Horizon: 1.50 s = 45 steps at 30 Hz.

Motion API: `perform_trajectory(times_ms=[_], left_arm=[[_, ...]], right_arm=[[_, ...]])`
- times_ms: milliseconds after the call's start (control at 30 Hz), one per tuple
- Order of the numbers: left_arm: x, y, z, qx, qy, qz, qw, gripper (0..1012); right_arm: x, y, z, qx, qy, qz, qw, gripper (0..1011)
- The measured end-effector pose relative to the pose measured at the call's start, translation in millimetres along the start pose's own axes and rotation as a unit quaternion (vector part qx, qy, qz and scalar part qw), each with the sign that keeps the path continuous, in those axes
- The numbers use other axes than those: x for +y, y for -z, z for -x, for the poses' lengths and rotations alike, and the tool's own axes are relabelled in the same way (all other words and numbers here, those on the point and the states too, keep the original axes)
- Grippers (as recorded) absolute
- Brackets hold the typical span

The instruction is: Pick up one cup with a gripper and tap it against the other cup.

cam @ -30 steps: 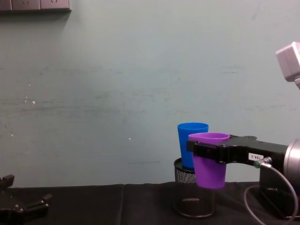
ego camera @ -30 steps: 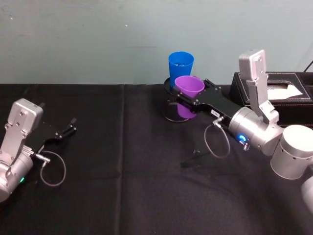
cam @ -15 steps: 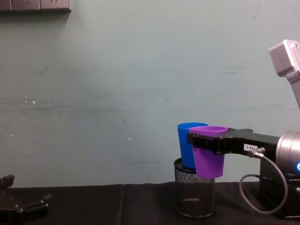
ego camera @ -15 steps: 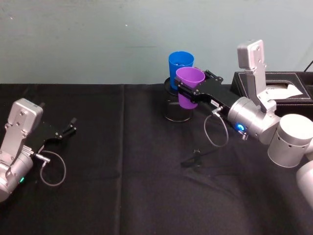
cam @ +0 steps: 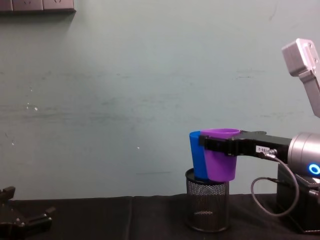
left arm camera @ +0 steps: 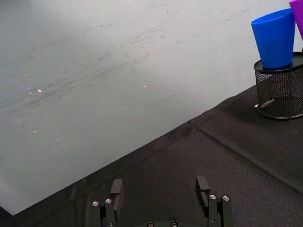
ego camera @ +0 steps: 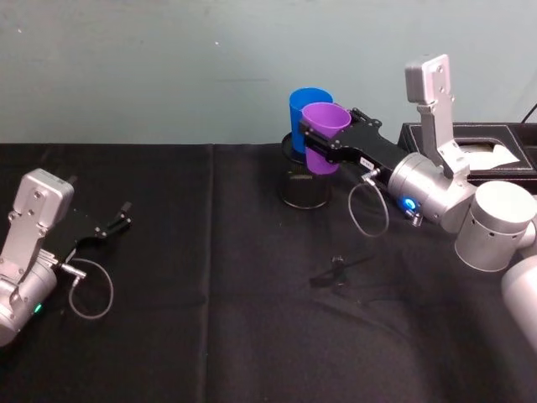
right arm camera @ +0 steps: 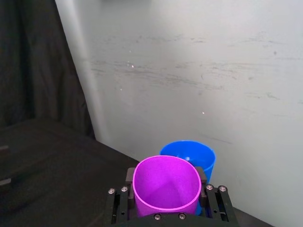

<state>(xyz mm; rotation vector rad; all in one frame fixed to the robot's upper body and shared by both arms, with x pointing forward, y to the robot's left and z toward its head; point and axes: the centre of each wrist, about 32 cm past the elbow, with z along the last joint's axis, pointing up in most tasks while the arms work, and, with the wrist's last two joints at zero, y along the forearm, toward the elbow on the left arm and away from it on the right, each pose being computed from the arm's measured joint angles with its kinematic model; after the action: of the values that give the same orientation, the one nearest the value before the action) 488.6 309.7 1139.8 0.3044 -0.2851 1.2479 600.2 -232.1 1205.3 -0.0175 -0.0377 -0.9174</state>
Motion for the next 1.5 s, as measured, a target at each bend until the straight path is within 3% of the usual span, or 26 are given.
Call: perform_trajectory(times_ms=[833,1500], left_arm=[[0.0,0.0,0.0,0.000,0.000,0.000,1.0000,1000],[0.0,0.0,0.0,0.000,0.000,0.000,1.0000,1000]], right_arm=[[16.5,-9.5,-8.8,0.010,0.000,-0.002,0.9999,730],[21.4,-9.5,-12.8,0.019,0.000,0.000,0.9998,729]])
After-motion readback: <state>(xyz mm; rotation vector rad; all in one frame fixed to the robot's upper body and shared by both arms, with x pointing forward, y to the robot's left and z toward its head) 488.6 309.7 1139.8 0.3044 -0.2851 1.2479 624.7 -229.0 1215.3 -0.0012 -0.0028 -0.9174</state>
